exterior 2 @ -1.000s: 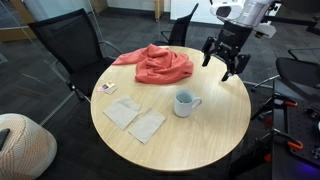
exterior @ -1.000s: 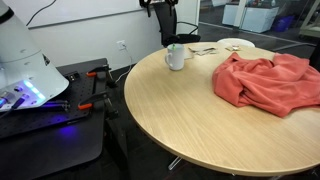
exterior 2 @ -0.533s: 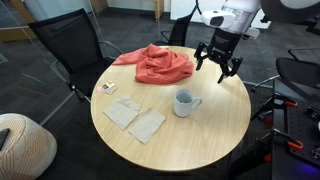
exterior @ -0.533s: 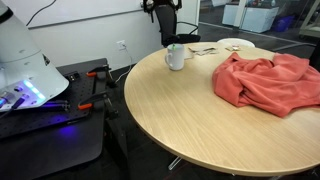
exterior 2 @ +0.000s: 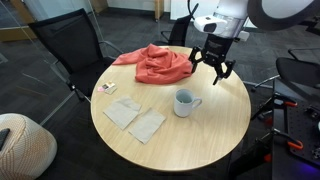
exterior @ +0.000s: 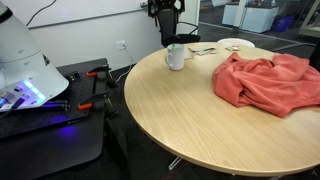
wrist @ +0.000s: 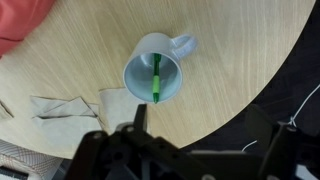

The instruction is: Remove the marker from the mug cup

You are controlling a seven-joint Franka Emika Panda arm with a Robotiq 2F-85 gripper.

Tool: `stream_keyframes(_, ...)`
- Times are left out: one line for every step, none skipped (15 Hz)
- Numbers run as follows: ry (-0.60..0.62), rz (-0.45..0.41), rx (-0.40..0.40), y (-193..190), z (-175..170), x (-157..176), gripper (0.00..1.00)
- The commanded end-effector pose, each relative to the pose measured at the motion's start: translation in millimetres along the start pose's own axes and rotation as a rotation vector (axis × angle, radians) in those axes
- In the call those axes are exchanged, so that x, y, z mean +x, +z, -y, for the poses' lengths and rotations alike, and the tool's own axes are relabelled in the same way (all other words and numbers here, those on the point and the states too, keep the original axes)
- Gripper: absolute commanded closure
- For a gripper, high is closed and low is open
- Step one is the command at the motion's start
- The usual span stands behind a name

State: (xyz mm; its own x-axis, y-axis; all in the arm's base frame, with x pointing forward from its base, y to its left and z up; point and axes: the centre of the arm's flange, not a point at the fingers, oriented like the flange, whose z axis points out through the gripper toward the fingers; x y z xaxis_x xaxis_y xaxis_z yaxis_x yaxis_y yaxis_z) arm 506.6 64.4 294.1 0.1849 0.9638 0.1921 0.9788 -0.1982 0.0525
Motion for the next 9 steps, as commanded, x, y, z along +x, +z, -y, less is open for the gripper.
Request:
stream_keyframes(0.0, 0.0, -0.001, -0.2, -0.3, 0.1, 0.0)
stream_keyframes(0.0, 0.0, -0.001, -0.4, -0.5, 0.2, 0.0)
stream_keyframes(-0.006, -0.005, -0.003, 5.4, -4.6, -1.0, 0.0)
stream_keyframes(-0.018, -0.005, 0.002, 10.6, -6.6, -1.7, 0.0)
stream_keyframes(-0.025, 0.001, 0.002, 17.7, -9.3, -3.1, 0.0)
stream_keyframes(-0.035, 0.001, 0.003, 26.6, -12.7, -4.0, 0.0)
stream_keyframes(-0.044, 0.008, 0.004, 33.5, -15.8, -5.5, 0.0)
stream_keyframes(-0.065, 0.011, -0.001, 43.3, -19.0, -6.4, 0.0)
stream_keyframes(-0.078, 0.01, -0.001, 50.8, -21.7, -7.6, 0.0)
